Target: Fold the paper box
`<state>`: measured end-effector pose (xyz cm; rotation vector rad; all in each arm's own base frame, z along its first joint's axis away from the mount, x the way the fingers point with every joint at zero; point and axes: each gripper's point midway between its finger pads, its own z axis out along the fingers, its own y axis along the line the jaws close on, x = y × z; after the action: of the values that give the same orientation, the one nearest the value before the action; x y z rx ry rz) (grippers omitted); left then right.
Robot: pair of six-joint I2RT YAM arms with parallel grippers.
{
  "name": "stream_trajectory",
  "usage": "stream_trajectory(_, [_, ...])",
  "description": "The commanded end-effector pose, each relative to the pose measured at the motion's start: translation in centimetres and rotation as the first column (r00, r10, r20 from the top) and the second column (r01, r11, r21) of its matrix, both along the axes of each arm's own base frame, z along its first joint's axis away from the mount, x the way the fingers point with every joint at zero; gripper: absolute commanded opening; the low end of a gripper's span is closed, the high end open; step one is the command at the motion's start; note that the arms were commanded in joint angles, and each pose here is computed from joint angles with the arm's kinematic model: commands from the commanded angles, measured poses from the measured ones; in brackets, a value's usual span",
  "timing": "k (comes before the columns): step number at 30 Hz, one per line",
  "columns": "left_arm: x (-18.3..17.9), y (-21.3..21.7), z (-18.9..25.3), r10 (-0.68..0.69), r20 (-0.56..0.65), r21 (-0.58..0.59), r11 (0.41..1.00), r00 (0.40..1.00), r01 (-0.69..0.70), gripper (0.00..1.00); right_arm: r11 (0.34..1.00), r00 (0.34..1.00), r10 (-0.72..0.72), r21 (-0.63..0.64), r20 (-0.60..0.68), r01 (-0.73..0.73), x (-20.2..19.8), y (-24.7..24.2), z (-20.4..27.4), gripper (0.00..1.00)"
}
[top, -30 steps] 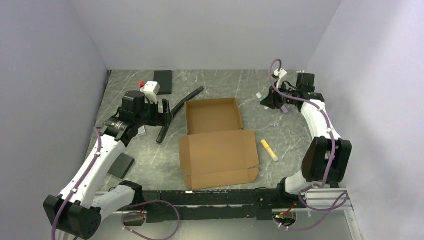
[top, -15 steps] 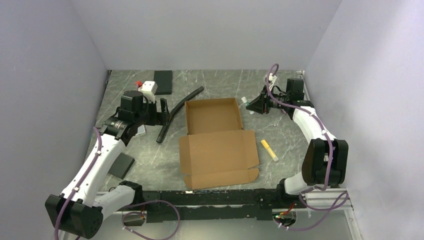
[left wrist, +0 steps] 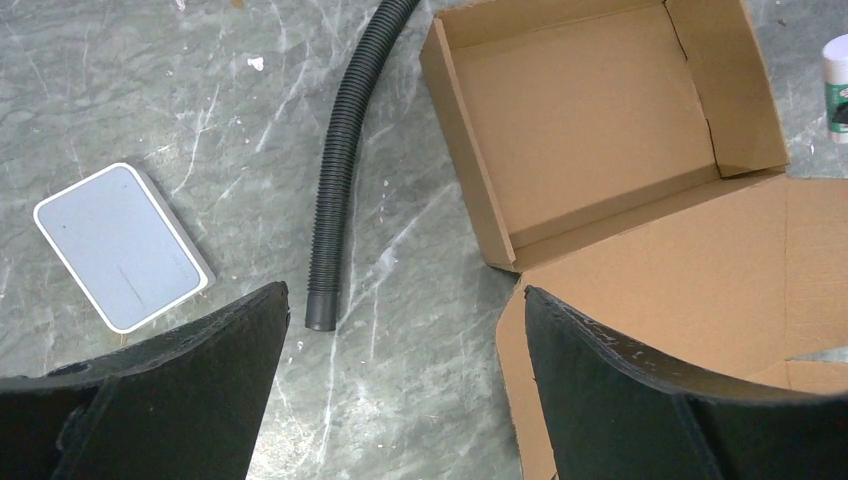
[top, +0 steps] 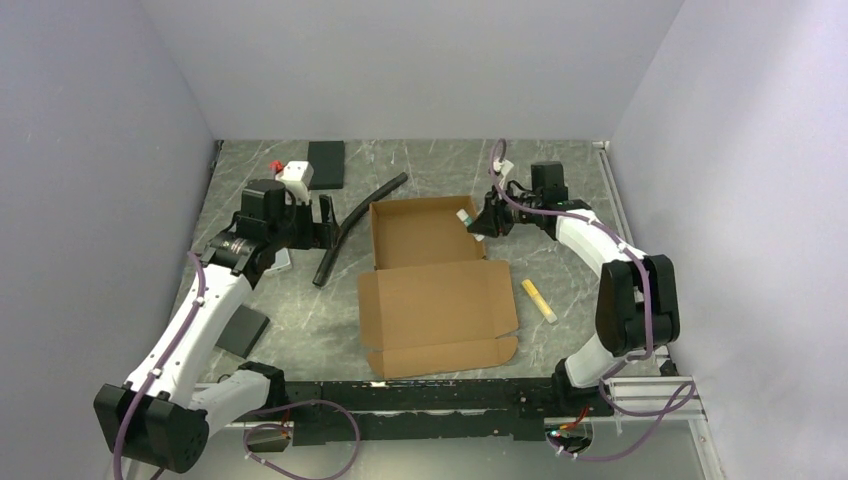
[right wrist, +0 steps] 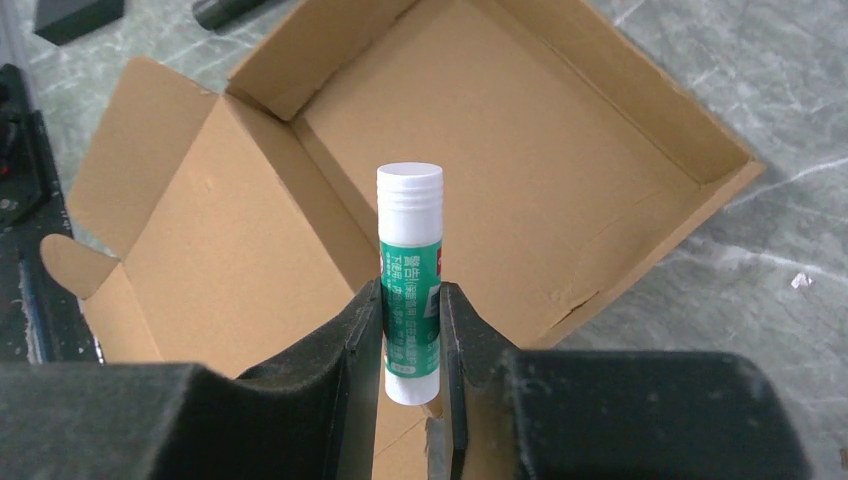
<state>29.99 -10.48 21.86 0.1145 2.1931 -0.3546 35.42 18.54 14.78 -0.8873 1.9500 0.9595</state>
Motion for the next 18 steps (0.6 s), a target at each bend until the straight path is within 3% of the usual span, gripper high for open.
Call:
stream_trajectory(1, [0.5, -0.2, 0.9, -0.008, 0.034, -0.023, 1.000, 0.999, 0.009, 0.92, 0.996, 0.995, -0.062, -0.052, 0.076, 0.066, 2.7, 0.6, 1.0, 0.16])
stream_trajectory(7, [0.5, 0.3, 1.2, 0.009, 0.048, -0.020, 1.000, 0.999, -0.008, 0.92, 0.987, 0.995, -0.088, -0.130, 0.048, 0.093, 3.3, 1.6, -0.9, 0.52])
stream_trajectory(9, [0.5, 0.3, 1.2, 0.010, 0.047, -0.020, 1.000, 0.999, -0.009, 0.91, 0.986, 0.995, -0.087, -0.142, 0.047, 0.093, 3.3, 1.5, -1.0, 0.59])
stream_trajectory(13, [0.5, 0.3, 1.4, 0.009, 0.054, -0.022, 1.000, 0.998, -0.008, 0.92, 0.986, 0.996, -0.046, -0.158, 0.076, 0.058, 2.8, 1.3, -0.3, 0.63])
stream_trajectory(18, [0.4, 0.6, 1.7, 0.017, 0.064, -0.019, 1.000, 0.998, -0.015, 0.92, 0.969, 0.971, 0.189, -0.190, 0.146, -0.160, -1.4, 0.9, 1.2, 0.66])
